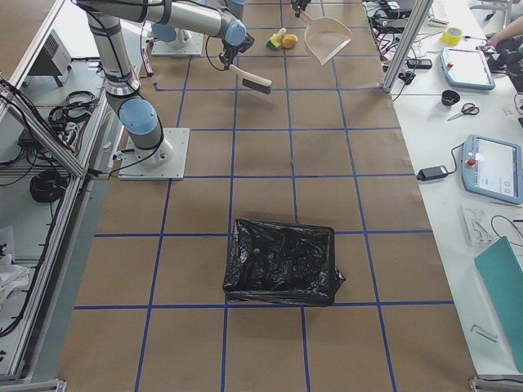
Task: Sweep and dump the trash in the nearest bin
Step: 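Carry the dustpan beside the trash with the left gripper while the right lifts the brush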
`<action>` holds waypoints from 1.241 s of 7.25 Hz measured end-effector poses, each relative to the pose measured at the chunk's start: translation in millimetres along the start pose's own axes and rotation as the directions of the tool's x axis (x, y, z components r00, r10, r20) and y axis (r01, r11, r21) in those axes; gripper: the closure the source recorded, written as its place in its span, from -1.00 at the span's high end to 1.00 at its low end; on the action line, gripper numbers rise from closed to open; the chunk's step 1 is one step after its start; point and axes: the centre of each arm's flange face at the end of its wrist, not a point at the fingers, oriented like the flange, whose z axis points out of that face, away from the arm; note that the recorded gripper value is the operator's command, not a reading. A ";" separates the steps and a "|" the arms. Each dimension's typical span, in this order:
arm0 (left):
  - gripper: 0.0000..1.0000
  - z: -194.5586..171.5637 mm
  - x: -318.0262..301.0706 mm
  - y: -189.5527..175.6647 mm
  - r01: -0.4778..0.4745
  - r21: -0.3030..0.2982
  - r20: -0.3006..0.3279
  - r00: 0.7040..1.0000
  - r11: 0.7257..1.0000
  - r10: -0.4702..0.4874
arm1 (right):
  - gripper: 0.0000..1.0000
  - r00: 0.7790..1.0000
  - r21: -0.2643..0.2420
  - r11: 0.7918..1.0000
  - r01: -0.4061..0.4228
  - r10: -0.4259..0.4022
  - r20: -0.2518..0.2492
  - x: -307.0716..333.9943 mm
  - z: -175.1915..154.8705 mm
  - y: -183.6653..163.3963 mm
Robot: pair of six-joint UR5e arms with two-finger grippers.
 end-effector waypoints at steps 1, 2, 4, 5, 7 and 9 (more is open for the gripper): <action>-1.00 0.7 -20.0 28.0 -0.118 0.003 -0.004 0.993 0.993 0.118 | -1.00 0.999 -0.010 0.999 -0.043 0.043 0.007 -11.0 -0.5 3.8; -1.00 7.0 -44.7 62.9 -0.228 0.015 -0.021 0.973 0.974 0.228 | -1.00 0.996 -0.031 0.996 -0.084 0.085 0.020 -21.7 -2.9 6.8; -1.00 22.2 -94.5 136.2 -0.391 0.065 -0.043 0.918 0.918 0.394 | -1.00 0.992 -0.049 0.991 -0.121 0.122 0.034 -51.5 -4.4 18.9; -1.00 27.4 -115.3 170.7 -0.446 0.077 -0.043 0.892 0.892 0.450 | -1.00 0.993 -0.048 0.992 -0.114 0.115 0.039 -71.8 -3.6 28.3; -1.00 40.2 -147.5 232.7 -0.538 0.053 -0.027 0.842 0.842 0.539 | -1.00 0.995 -0.054 0.995 -0.078 0.081 0.060 -118.7 -3.9 39.4; -1.00 77.3 -156.0 277.9 -0.596 -0.047 0.022 0.802 0.802 0.597 | -1.00 0.995 -0.064 0.996 -0.058 0.063 0.072 -149.5 -0.9 49.7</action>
